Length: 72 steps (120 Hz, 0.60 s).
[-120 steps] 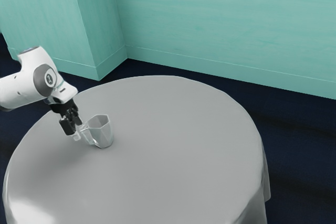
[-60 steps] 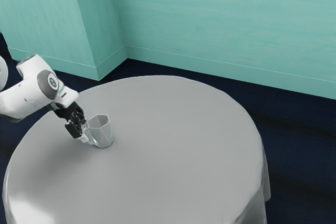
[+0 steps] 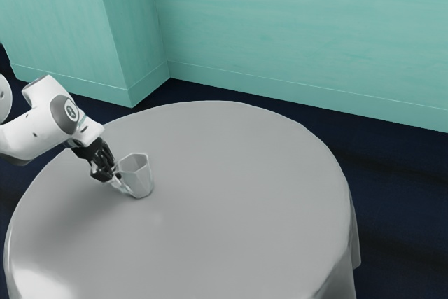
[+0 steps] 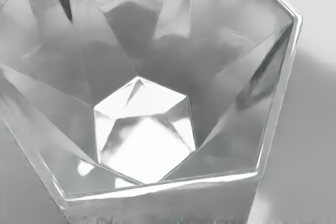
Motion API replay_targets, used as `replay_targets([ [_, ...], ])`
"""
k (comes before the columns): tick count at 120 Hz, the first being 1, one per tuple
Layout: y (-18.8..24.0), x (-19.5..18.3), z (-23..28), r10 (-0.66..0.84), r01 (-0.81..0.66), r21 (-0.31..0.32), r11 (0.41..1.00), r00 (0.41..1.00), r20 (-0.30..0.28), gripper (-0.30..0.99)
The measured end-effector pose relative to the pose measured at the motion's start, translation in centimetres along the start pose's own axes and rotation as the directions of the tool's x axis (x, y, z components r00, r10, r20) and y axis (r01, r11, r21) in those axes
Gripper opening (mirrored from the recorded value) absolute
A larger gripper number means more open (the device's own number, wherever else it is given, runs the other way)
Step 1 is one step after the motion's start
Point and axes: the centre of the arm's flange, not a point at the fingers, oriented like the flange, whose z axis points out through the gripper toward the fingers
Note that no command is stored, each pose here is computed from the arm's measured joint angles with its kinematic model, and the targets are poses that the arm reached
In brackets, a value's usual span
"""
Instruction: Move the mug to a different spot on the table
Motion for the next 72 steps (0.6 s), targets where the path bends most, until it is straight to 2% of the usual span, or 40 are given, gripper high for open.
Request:
replay_targets([
  [16,-0.3,-0.2,-1.0,-0.002,0.002,0.025,1.000,1.000,-0.017,0.05],
  [38,-0.2,0.7,-1.6,-0.027,0.035,0.051,0.998,0.989,-0.145,0.02],
  [72,-0.7,6.6,-2.6,0.083,-0.059,0.101,0.993,0.961,-0.263,-0.05],
])
